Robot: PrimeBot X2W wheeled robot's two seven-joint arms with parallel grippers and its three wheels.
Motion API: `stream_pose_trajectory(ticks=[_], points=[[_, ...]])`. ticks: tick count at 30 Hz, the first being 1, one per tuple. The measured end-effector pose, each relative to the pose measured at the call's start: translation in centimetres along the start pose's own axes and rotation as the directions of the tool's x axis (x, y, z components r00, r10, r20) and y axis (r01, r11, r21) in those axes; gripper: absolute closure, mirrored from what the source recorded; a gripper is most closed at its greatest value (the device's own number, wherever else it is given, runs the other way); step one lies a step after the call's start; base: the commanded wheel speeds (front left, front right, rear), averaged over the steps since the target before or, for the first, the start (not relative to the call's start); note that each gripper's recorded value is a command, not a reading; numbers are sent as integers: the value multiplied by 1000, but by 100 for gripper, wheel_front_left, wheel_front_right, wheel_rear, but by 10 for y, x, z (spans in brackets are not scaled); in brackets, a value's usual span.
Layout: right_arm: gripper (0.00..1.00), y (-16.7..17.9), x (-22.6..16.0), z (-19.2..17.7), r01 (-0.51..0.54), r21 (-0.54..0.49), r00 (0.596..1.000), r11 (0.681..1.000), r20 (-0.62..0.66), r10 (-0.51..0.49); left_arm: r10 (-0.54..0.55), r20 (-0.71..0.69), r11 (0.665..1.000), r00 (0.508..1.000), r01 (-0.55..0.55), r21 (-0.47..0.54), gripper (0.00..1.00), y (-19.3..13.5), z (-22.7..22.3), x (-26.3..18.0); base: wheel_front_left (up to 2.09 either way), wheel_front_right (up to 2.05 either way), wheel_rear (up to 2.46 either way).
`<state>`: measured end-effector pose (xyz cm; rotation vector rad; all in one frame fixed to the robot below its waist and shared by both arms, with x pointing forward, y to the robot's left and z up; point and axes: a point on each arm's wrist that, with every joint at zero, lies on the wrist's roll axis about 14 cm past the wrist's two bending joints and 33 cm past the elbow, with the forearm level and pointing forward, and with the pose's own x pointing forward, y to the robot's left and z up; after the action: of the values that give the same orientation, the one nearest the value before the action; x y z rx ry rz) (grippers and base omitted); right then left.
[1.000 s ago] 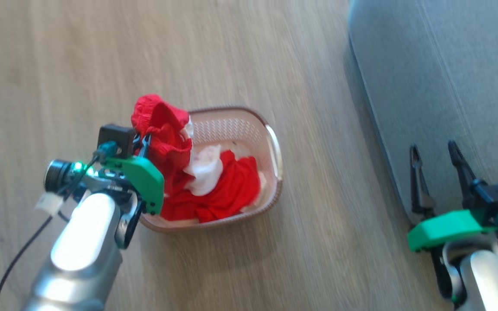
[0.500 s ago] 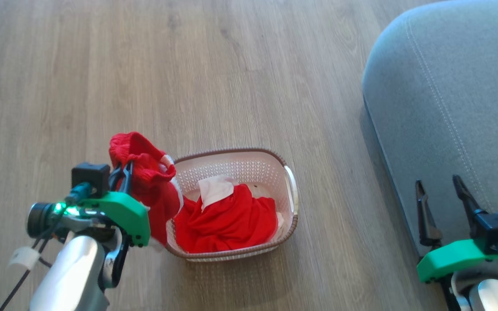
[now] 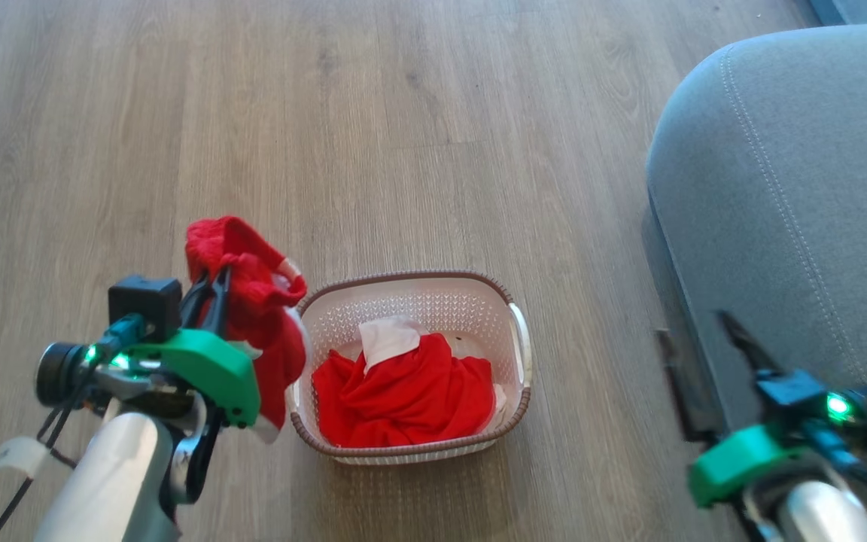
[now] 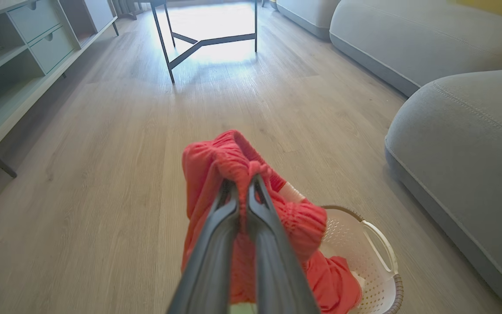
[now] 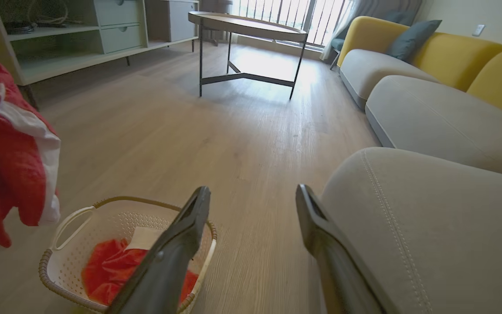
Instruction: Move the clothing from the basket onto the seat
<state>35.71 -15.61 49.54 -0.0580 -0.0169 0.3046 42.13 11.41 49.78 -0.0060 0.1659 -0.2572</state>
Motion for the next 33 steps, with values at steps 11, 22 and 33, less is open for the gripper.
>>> stream_pose_trajectory(ticks=[11, 22, 33], points=[[0, 85, 49, 36, -340, -103, 934, 935, 82, 348, -169, 51, 986, 984, 168, 18, 100, -49, 28, 2, 0, 0, 0], [0, 133, 60, 52, -499, -140, 852, 855, 100, 514, -330, 74, 944, 941, 328, 34, 100, -105, 43, -5, 0, 0, 0], [0, 149, 54, 61, -532, -149, 828, 833, 112, 549, -426, 85, 905, 901, 423, 53, 100, -143, 51, -21, 0, 0, 0]])
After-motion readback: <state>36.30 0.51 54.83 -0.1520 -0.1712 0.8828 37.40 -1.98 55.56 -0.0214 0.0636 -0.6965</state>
